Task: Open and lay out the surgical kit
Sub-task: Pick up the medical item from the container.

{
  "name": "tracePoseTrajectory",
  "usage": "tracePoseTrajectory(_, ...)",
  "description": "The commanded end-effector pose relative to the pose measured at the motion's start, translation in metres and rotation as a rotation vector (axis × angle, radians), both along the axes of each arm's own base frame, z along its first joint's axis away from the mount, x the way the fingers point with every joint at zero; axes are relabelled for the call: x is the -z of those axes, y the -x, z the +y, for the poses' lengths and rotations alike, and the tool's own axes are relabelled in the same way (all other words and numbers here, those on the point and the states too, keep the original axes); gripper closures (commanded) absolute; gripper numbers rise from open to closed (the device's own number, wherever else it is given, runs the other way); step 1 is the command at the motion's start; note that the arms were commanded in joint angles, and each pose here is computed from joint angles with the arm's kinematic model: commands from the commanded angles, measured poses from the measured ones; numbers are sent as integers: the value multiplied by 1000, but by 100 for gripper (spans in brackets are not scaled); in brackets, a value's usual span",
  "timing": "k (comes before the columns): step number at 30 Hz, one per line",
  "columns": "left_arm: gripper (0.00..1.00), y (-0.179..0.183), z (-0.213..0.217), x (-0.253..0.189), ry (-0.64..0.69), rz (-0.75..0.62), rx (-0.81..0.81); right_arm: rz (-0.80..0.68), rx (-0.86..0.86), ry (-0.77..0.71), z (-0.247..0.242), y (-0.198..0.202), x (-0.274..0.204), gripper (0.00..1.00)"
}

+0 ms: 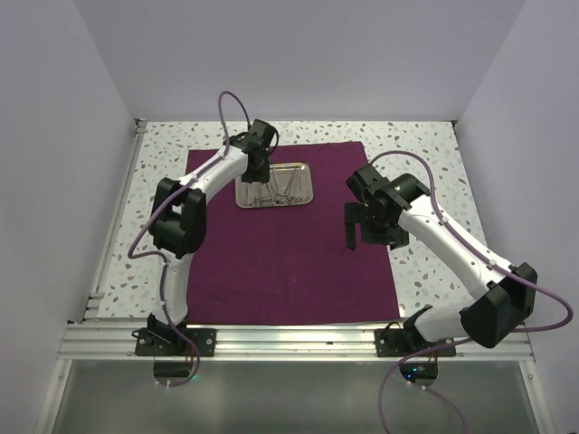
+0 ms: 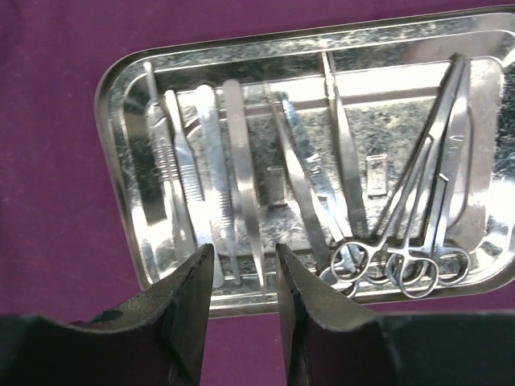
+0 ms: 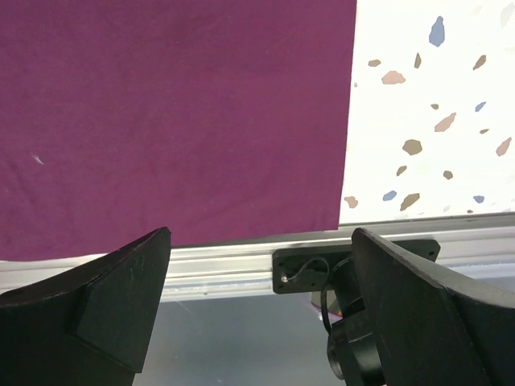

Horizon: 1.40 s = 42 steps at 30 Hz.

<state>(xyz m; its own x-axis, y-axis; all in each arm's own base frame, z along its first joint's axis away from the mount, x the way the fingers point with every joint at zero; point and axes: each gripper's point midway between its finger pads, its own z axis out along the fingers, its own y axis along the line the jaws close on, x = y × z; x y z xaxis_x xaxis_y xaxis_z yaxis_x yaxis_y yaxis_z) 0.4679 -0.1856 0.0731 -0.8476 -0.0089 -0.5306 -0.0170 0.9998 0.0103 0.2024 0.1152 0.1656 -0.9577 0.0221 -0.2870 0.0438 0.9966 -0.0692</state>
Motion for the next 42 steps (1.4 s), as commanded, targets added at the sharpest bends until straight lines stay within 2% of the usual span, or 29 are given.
tracePoseTrajectory(1,60,-14,-21,-7,23,-45,35,-30,-9,28,-5,-8,-8,2)
tracePoseTrajectory(10,62,-11,-11,12,-50,-8,-7,-17,6,35,-10,-4,-4,2)
tracePoseTrajectory(25,63,3,-4,42,-82,51,-23,-13,12,38,-16,0,-6,2)
tracePoseTrajectory(29,70,4,-4,49,-77,65,-20,-16,16,39,-18,3,-8,2)
tracePoseTrajectory(31,80,5,-7,53,-67,76,-17,-19,20,41,-20,4,-9,2)
tracePoseTrajectory(34,100,5,-9,53,-57,82,-14,-19,24,41,-22,5,-9,2)
tracePoseTrajectory(38,100,7,-7,41,-56,69,-17,-29,14,37,-21,3,-10,2)
tracePoseTrajectory(42,100,11,-5,-1,-30,19,-29,-57,4,25,-17,-7,-9,2)
